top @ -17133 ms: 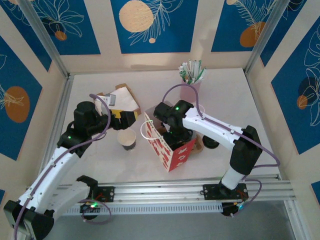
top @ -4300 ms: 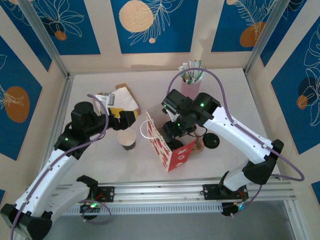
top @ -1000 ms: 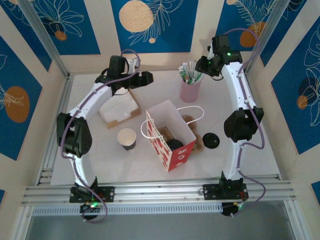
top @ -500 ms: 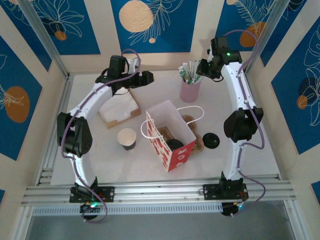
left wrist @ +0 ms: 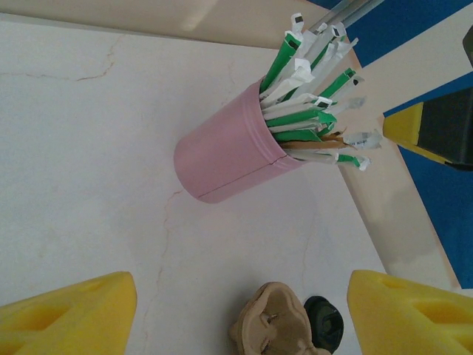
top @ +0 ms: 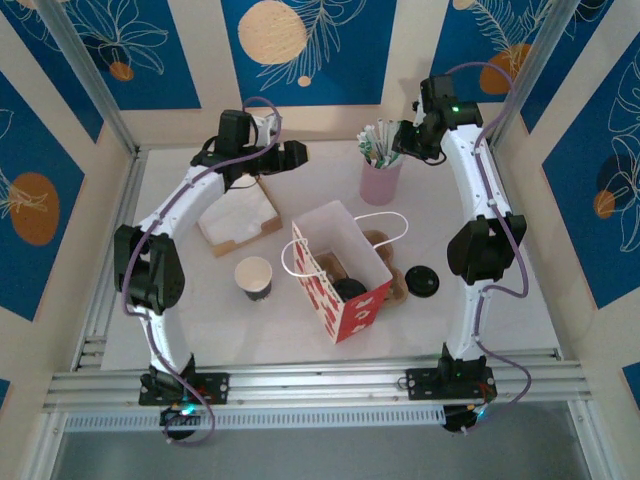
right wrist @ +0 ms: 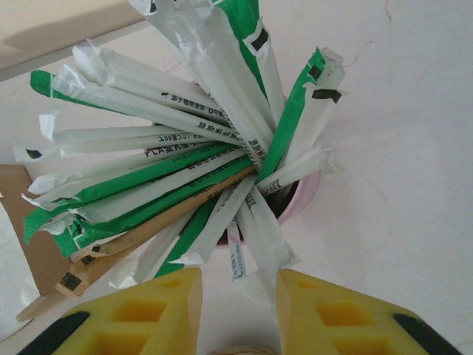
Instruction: Pack the takeout coffee
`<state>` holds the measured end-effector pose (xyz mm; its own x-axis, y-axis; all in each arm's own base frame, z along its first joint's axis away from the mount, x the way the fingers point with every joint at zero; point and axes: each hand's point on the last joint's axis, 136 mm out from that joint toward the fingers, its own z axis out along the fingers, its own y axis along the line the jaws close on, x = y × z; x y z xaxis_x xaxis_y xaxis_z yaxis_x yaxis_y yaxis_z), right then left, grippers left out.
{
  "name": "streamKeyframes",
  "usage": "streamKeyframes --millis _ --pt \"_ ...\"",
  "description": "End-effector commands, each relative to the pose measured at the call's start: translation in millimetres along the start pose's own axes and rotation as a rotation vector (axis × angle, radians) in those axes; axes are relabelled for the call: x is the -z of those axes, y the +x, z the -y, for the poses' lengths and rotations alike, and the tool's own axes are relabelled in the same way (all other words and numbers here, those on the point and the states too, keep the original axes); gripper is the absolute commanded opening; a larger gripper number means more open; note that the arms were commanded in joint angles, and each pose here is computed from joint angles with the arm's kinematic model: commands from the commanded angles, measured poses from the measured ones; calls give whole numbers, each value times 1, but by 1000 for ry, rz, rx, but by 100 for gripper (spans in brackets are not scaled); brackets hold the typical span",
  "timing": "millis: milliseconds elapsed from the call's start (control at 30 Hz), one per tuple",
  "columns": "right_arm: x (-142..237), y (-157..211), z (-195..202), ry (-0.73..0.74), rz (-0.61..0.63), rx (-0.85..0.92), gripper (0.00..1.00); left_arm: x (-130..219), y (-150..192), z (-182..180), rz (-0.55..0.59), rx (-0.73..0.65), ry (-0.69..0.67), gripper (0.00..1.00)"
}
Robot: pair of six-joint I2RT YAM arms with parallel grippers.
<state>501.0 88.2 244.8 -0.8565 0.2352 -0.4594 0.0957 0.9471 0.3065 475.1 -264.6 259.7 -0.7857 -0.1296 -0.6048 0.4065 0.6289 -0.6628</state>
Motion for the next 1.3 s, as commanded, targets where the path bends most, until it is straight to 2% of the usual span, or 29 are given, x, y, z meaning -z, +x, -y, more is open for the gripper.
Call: streamKeyframes --millis 0,467,700,933,1267 --pt "-7 7 -6 -27 -31 -5 33 0 0 0 -2 7 25 75" --pt "-12 7 5 19 -38 -15 37 1 -1 7 0 -2 50 77" --pt "-9 7 7 30 -32 -12 43 -1 3 16 -16 -22 70 79" --pt "-16 9 1 -8 -53 -19 34 -4 7 25 -29 -35 88 79" --pt "-22 12 2 -11 -69 -24 28 -9 13 31 -46 -41 103 79"
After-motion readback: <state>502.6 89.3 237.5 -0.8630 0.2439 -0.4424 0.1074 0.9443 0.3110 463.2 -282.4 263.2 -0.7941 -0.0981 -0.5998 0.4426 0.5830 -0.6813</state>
